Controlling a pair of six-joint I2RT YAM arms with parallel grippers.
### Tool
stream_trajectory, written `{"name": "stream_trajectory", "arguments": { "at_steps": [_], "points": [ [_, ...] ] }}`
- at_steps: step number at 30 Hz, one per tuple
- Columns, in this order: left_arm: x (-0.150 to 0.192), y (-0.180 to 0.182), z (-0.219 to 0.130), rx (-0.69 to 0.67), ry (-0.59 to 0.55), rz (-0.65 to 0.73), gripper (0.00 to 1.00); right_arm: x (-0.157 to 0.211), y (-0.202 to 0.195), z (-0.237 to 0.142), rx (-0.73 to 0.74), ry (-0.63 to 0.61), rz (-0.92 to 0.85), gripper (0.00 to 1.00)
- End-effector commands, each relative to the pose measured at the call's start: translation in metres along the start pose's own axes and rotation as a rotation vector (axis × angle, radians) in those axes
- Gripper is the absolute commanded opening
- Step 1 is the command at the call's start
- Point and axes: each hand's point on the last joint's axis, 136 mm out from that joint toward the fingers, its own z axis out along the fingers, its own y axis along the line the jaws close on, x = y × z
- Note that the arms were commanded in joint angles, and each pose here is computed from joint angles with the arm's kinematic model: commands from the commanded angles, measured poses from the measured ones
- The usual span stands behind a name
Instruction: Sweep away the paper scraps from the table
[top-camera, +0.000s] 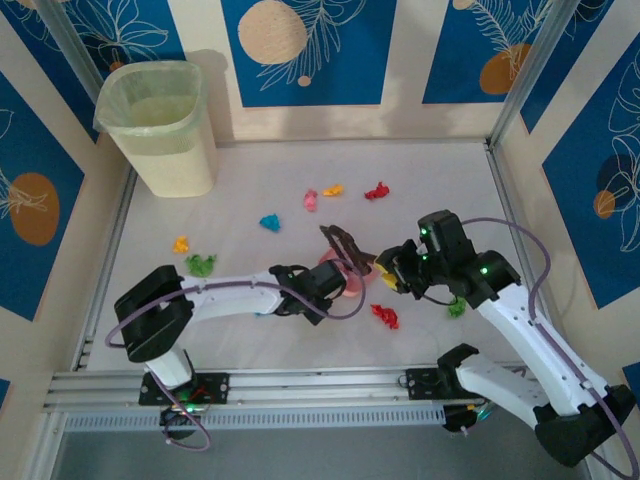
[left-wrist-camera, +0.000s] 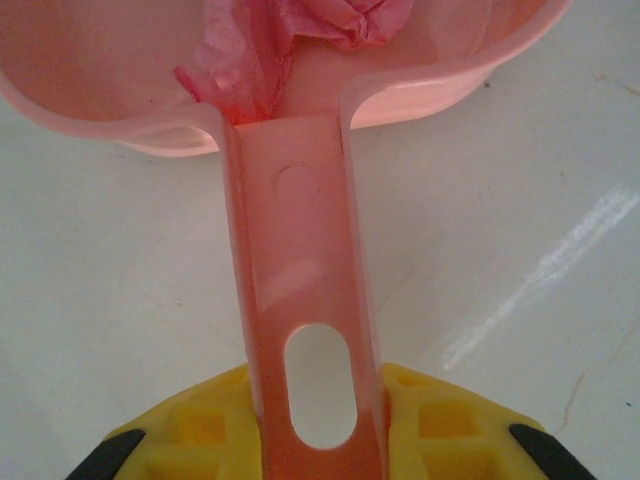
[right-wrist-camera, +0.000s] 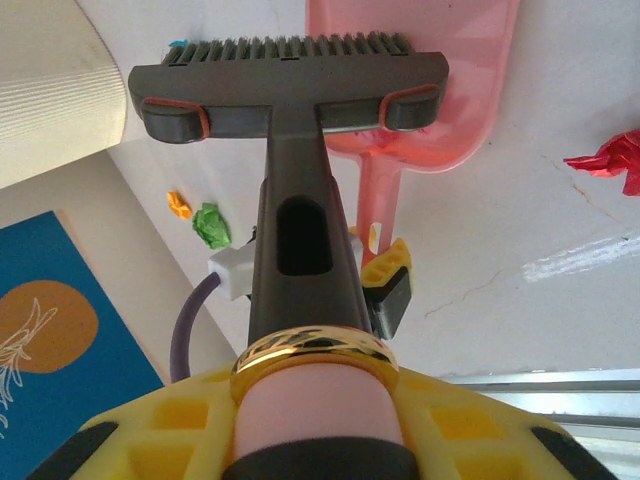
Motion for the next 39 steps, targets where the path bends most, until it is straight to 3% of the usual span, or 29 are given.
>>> {"name": "stream_trajectory", "arguments": {
  "at_steps": [1,11,13,17,19,30,39],
  "points": [
    [-0.017,0.013,-0.016,-0.04,-0.106,-0.03,0.0,-0.002,0.011,-0.012,-0.041,-0.027,-0.018,0.0],
    [-0.025,0.021,-0.037,-0.049,-0.204,-0.049,0.0,-0.004,0.059,-0.06,-0.267,-0.171,-0.345,0.0],
    [-0.027,0.022,-0.041,-0.048,-0.218,-0.057,0.0,-0.014,0.063,-0.074,-0.305,-0.286,-0.419,0.0],
    [-0.028,0.027,-0.05,-0.043,-0.247,-0.081,0.0,-0.067,0.031,-0.086,-0.168,-0.624,-0.43,0.0],
    [-0.029,0.031,-0.055,-0.034,-0.262,-0.107,0.0,-0.084,0.017,-0.079,-0.118,-0.716,-0.451,0.0],
    [-0.037,0.067,-0.109,-0.089,-0.34,-0.261,0.0,-0.118,-0.031,-0.024,-0.063,-0.888,-0.522,0.0],
    [-0.055,0.11,-0.176,-0.16,-0.377,-0.422,0.0,-0.118,-0.03,-0.007,-0.088,-0.909,-0.613,0.0]
  ]
}}
